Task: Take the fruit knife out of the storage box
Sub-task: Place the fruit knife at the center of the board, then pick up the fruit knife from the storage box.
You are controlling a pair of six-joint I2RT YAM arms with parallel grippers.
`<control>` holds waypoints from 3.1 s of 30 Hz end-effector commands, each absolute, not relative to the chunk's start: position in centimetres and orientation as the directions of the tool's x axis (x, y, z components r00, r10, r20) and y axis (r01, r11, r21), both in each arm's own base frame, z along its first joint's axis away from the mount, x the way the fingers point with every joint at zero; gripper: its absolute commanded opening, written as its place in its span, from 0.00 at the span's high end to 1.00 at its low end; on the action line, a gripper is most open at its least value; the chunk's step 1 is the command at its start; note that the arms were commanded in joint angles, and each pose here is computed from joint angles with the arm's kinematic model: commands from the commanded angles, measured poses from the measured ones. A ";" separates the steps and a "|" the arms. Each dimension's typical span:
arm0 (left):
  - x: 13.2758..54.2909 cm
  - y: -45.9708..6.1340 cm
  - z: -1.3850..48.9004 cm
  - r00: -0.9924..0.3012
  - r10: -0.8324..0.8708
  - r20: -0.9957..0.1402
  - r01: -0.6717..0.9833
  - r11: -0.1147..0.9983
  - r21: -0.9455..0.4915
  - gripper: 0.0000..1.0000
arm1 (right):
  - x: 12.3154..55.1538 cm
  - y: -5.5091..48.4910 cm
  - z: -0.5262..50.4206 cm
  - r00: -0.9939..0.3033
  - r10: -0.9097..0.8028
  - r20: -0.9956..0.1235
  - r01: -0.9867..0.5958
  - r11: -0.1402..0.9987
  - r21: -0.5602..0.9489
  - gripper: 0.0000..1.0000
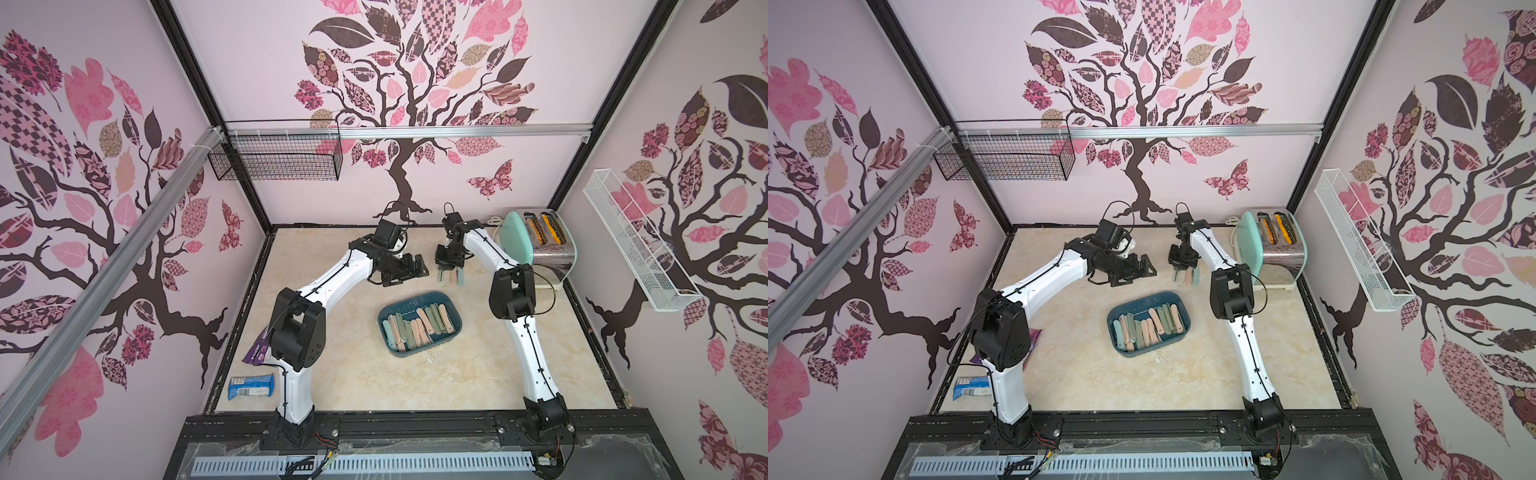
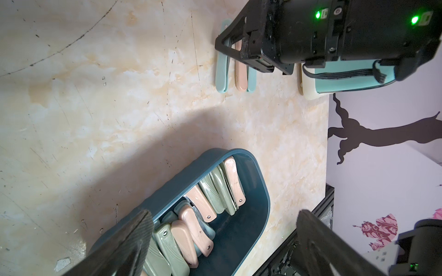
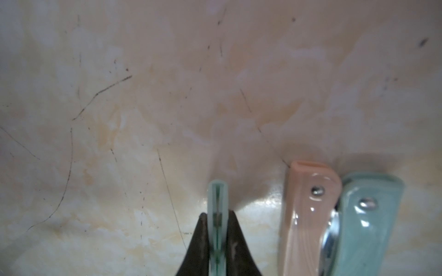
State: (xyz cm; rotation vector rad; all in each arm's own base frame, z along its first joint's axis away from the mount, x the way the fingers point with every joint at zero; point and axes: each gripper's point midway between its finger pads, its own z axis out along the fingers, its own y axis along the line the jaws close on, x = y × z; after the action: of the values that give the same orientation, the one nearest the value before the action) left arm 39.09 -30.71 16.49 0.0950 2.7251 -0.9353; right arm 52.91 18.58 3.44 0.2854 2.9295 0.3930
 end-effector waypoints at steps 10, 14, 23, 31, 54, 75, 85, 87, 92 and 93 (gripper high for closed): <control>37.6 -29.7 14.7 -0.977 -0.016 -0.214 0.118 0.796 -0.594 0.02 | 54.8 16.8 4.2 -0.948 0.198 -0.247 0.152 0.969 0.195 0.71; 37.1 -29.4 14.5 -0.978 -0.011 -0.207 0.116 0.799 -0.590 0.02 | 55.1 16.6 6.2 -0.936 0.203 -0.286 0.151 0.969 0.194 0.68; 36.0 -28.6 15.9 -0.973 -0.008 -0.230 0.132 0.800 -0.585 0.02 | 52.1 16.3 12.4 -0.923 0.192 -0.334 0.137 0.974 0.181 0.51; 34.1 -26.9 18.0 -0.959 -0.004 -0.282 0.162 0.810 -0.564 0.02 | 46.7 17.9 15.0 -0.942 0.127 -0.312 0.069 0.979 0.189 0.12; 22.0 -18.4 17.1 -0.955 -0.030 -0.294 0.125 0.860 -0.494 0.02 | 28.3 30.5 10.0 -0.959 -0.224 -0.176 -0.242 0.967 0.086 0.12; 19.9 -17.1 15.7 -0.961 -0.038 -0.275 0.103 0.870 -0.482 0.02 | 27.6 30.8 5.6 -0.963 -0.248 -0.107 -0.254 0.966 0.044 0.62; 19.9 -17.2 15.5 -0.963 -0.034 -0.268 0.104 0.869 -0.484 0.02 | 27.8 30.1 3.8 -0.957 -0.276 -0.085 -0.276 0.961 -0.017 0.62; 19.9 -17.3 15.5 -0.963 -0.033 -0.267 0.105 0.869 -0.484 0.02 | 27.8 30.1 3.4 -0.957 -0.280 -0.076 -0.280 0.960 -0.021 0.63; 20.0 -17.3 15.5 -0.963 -0.030 -0.269 0.108 0.869 -0.484 0.02 | 27.8 30.2 2.8 -0.954 -0.291 -0.068 -0.289 0.957 -0.027 0.73; 20.1 -17.3 15.5 -0.963 -0.029 -0.270 0.109 0.869 -0.483 0.02 | 27.9 30.2 2.7 -0.954 -0.292 -0.068 -0.290 0.956 -0.030 0.78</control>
State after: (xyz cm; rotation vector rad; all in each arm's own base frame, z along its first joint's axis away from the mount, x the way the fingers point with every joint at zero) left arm 19.86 -17.29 15.63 0.0559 2.7768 -0.7413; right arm 27.77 30.35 3.95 -0.4413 3.0253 0.0134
